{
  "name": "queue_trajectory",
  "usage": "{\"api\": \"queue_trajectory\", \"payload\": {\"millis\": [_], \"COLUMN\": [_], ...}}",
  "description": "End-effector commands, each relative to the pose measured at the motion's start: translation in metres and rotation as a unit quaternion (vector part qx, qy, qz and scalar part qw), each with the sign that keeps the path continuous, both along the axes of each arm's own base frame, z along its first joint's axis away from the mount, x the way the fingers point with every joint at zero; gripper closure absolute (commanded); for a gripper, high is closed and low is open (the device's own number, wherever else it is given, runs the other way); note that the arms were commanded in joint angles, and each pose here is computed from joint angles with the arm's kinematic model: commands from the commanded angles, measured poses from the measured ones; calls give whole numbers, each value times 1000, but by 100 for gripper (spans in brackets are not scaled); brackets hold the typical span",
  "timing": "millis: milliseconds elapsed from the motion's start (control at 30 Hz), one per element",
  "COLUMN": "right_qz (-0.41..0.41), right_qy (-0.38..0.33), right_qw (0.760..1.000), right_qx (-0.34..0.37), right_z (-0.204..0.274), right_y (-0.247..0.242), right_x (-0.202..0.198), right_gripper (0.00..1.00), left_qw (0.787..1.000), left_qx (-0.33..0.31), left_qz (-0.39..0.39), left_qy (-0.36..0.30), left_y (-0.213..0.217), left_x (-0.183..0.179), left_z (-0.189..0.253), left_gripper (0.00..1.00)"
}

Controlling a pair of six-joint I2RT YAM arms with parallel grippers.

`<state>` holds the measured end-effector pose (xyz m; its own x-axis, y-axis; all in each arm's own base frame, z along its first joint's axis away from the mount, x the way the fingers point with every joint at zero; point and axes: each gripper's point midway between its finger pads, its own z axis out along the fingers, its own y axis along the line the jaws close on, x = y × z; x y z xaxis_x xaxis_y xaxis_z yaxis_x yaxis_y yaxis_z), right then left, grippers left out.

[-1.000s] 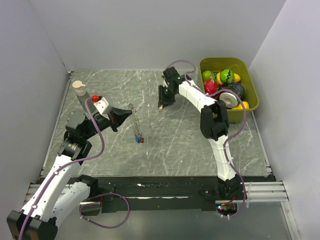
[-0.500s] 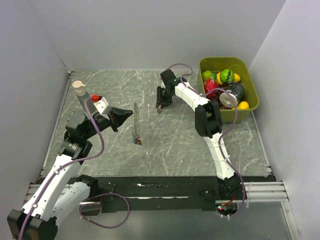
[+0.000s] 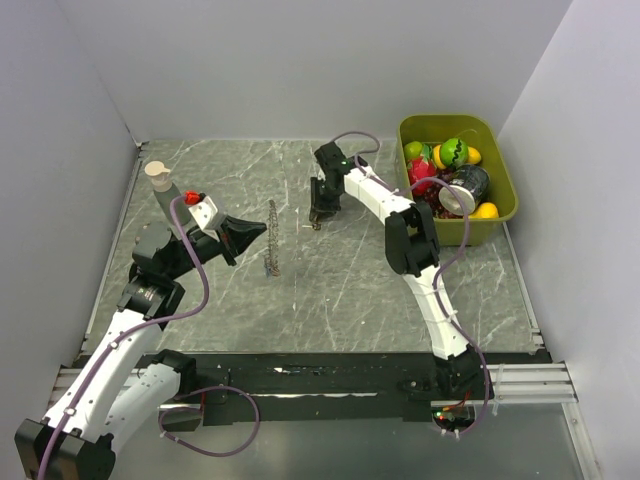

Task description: Put the keys on the keyring

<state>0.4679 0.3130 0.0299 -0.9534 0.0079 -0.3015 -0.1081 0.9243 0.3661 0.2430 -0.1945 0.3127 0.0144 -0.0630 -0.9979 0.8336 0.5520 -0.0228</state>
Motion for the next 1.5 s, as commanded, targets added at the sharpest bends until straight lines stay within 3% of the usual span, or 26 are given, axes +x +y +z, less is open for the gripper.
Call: {"api": "queue_trajectory", "payload": {"millis": [0,367,833,1133,1467], "right_qz": [25,83,109,153,224], "right_qy": [42,87,-9,-61,-121], "right_qw": [999,992,994,981,941], "right_qx": [-16,-47,-19,-103,-224], "right_z": [-8,-16,49,52,34], "right_y": [-4,-19,-16,-32,-41], "right_x": [-25,-92,-91,-97,-102], "right_gripper": [69,67,61,59,55], "left_qw": [999,998,999,999,999], "left_qx": [-16,-20,-22,-24,-29], "left_qz": [-9,-13,-15,-19,-23], "left_qy": [-50,-52,-47,-41,-38], "left_y": [0,0,-1,-3,-4], "left_x": [-7,-11,-10,-9,-8], "left_z": [30,32,28,25,24], "left_gripper": [99,99,99,99,99]}}
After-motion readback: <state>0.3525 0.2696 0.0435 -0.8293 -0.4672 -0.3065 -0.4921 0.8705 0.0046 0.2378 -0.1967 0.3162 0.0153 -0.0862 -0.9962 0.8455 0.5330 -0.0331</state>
